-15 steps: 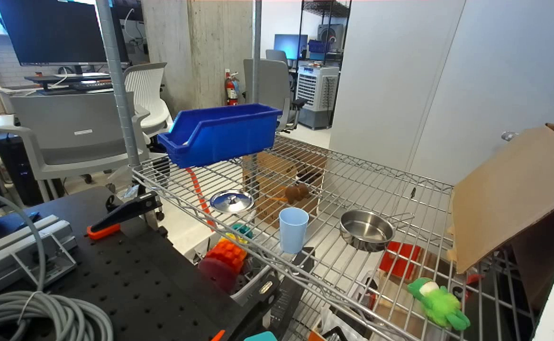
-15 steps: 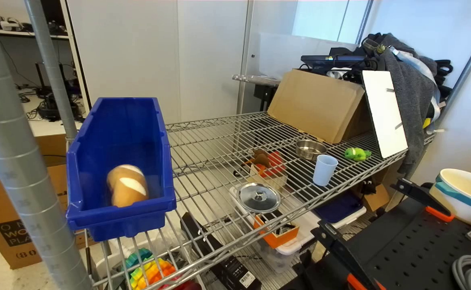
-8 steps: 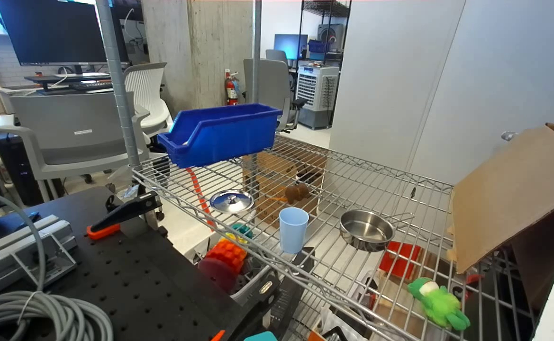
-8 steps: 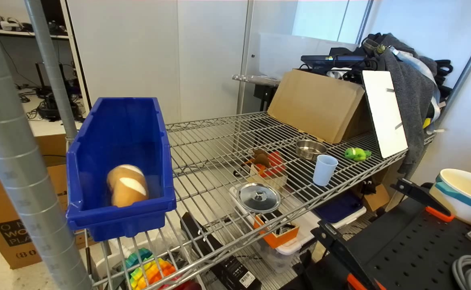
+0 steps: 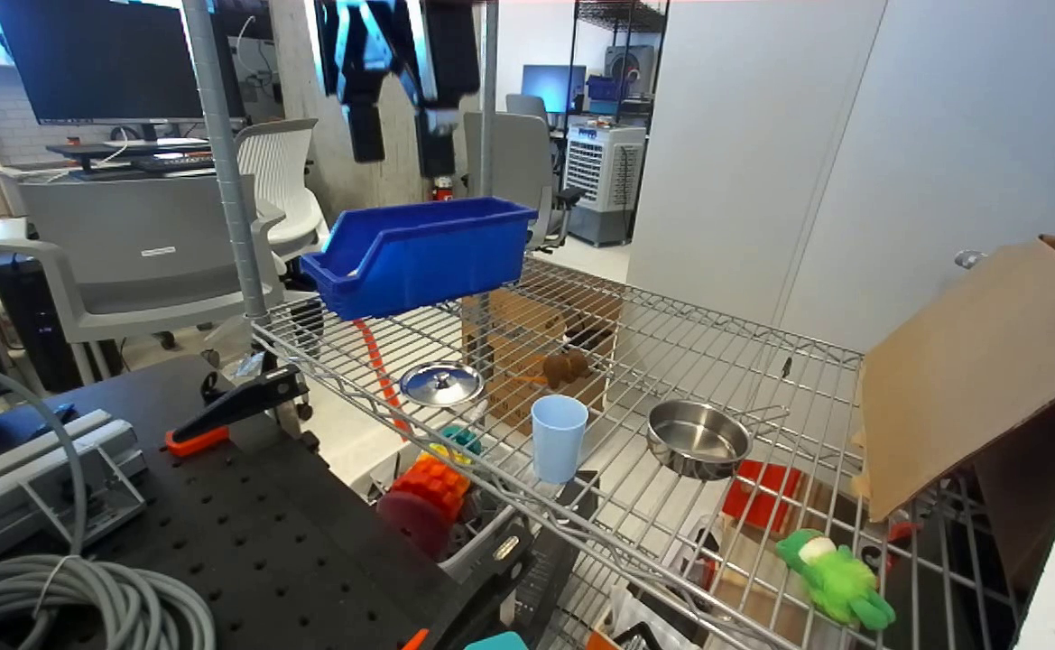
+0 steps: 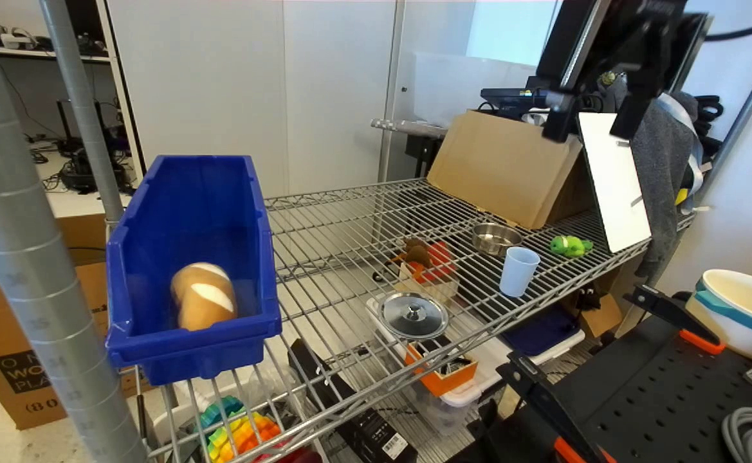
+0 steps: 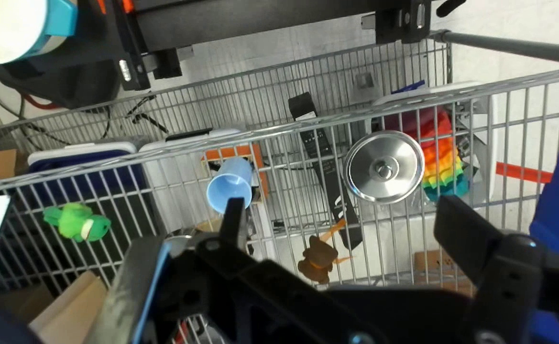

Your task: Put the lid on the pot

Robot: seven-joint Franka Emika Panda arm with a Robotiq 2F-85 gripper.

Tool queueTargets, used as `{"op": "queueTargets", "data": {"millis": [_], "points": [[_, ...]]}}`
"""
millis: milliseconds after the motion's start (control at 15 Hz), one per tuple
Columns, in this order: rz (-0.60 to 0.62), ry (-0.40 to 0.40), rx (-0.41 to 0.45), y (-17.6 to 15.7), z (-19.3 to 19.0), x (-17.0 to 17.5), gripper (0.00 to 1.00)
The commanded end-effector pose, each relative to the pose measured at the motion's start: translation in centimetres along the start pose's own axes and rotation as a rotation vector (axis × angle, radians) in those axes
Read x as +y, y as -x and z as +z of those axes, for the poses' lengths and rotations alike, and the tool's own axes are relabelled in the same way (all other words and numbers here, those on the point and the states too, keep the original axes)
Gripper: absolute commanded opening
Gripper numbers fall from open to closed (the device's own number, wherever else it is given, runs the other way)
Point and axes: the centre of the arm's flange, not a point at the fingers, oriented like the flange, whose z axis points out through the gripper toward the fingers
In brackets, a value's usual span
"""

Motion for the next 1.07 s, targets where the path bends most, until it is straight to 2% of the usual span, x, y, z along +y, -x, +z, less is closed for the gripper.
{"op": "queueTargets", "data": {"millis": [0, 133, 267, 600, 1000], "points": [[0.021, 0.000, -0.075, -5.6, 6.7, -2.9, 1.00], [0.029, -0.008, -0.097, -7.2, 9.6, -3.9, 1.00], [0.039, 0.016, -0.131, -8.6, 12.7, -5.0, 1.00], [0.024, 0.060, -0.154, -10.9, 19.5, -7.5, 1.00], [-0.029, 0.066, -0.139, -11.3, 22.9, -10.8, 1.00]]}}
